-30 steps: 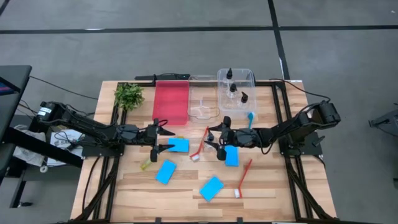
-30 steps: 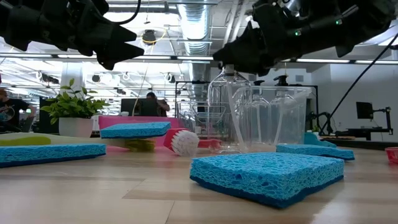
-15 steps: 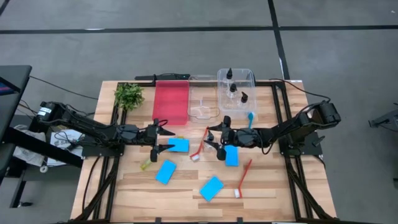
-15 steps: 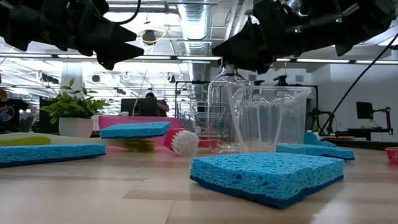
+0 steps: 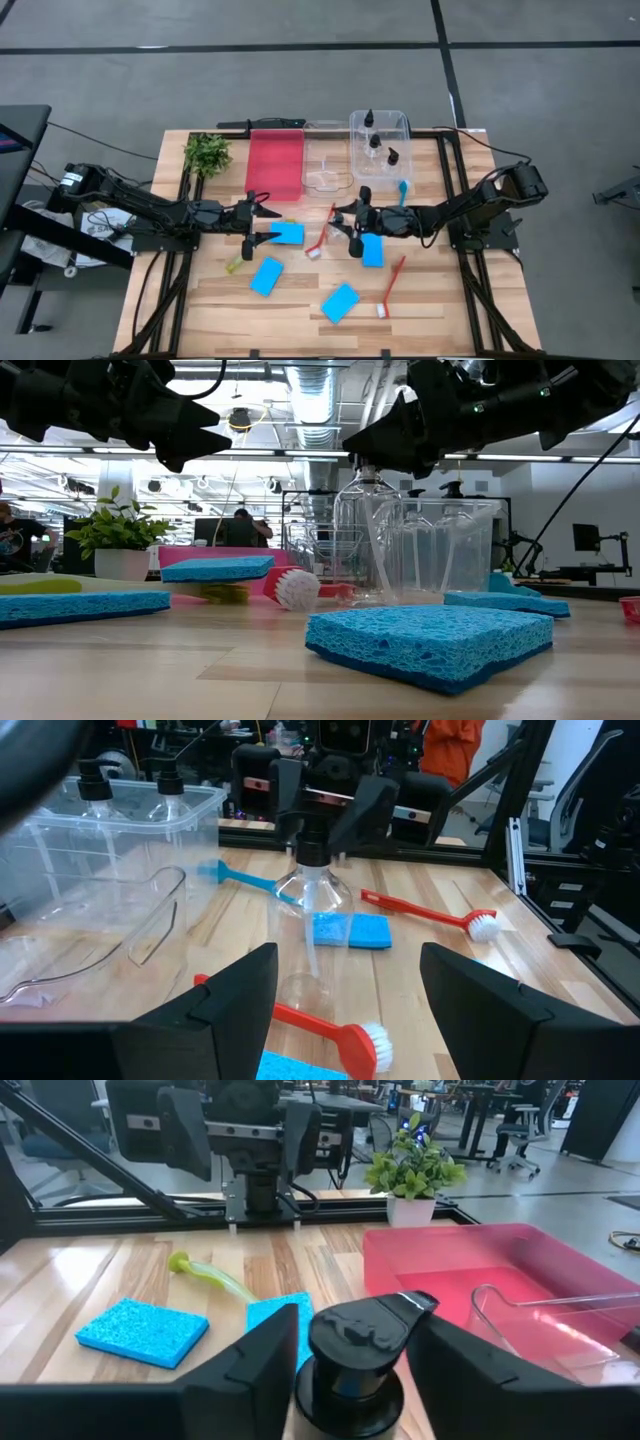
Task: Pick & Place Kitchen Sink Supplies
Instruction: Put the soap dispenser into the right transparent bin
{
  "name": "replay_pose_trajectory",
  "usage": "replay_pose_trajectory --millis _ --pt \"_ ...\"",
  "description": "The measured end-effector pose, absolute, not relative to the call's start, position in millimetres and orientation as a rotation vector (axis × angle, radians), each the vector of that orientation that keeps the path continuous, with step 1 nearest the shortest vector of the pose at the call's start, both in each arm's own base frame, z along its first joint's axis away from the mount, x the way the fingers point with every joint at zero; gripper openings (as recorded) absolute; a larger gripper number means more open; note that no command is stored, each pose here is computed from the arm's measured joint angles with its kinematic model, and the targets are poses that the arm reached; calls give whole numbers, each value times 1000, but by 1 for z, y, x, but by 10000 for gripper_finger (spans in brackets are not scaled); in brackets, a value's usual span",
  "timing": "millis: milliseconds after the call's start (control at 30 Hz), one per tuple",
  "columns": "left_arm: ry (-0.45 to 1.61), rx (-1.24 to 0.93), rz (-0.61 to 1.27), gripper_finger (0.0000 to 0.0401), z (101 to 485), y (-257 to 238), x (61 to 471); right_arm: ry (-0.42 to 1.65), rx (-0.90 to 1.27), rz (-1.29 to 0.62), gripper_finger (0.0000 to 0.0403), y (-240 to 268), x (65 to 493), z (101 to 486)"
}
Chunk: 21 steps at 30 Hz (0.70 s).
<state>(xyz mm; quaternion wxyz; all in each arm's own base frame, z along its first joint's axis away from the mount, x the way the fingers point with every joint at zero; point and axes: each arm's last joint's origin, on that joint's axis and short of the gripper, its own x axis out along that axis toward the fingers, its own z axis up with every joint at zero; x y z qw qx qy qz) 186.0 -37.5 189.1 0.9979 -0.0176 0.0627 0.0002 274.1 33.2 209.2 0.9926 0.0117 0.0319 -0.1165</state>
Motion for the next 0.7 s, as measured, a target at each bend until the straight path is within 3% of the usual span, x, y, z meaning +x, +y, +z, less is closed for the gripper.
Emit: replay_pose_trajectory --millis 267,533,700 --pt "126 -35 0 248 189 -38 186 64 24 -233 126 34 274 209" --pt "126 -35 1 248 189 -37 186 63 26 -232 156 34 274 210" --pt "126 -35 0 248 189 -38 186 61 26 -232 142 34 273 210"
